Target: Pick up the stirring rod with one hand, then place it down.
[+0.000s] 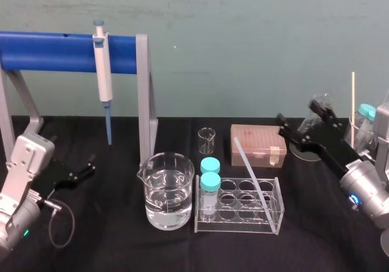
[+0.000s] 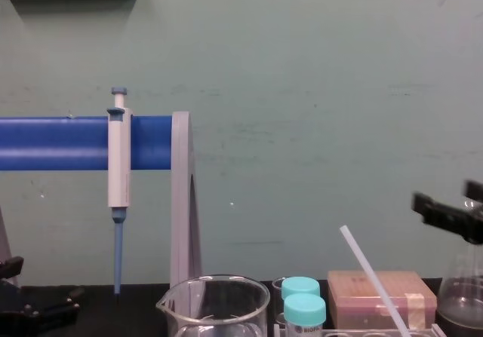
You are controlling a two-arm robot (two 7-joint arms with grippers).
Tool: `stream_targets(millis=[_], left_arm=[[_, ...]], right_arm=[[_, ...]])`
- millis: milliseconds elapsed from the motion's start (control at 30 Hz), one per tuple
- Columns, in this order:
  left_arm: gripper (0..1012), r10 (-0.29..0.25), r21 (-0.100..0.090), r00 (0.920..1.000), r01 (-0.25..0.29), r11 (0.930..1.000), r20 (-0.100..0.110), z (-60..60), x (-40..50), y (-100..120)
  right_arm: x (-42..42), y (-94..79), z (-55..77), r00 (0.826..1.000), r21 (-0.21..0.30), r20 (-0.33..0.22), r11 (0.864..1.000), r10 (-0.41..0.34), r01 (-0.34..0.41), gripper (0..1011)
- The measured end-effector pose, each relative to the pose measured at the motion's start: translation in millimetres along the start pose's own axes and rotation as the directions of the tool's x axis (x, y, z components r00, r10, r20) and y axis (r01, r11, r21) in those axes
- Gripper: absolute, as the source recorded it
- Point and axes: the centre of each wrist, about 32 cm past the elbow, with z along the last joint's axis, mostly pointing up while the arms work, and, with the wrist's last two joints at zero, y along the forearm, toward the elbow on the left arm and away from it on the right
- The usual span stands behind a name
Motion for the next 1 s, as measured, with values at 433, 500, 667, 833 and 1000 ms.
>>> stream_targets(millis=[433,500,667,833,1000], left_arm=[[1000,0.000,0.000,1.0000,0.000,1.0000,0.000,0.0,0.0,0],[1000,0.000,0.000,1.0000,0.000,1.0000,0.000,0.0,0.0,0],[1000,0.000,0.000,1.0000,0.000,1.0000,0.000,0.0,0.0,0],[1000,0.000,0.000,1.0000,0.000,1.0000,0.000,0.0,0.0,0],[1000,0.000,0.000,1.0000,0.000,1.0000,0.000,0.0,0.0,0]], right_arm=[[-8.0,-9.9,-23.8,0.983,-0.256,0.025,0.950,-0.180,0.181,1000],[-8.0,-10.0,-24.2,0.983,-0.259,0.025,0.949,-0.181,0.181,1000],[-7.8,-9.9,-23.8,0.983,-0.256,0.025,0.950,-0.181,0.181,1000],[-7.7,-9.6,-23.3,0.983,-0.251,0.026,0.951,-0.180,0.181,1000],[-7.7,-9.4,-22.9,0.983,-0.247,0.026,0.952,-0.179,0.180,1000]])
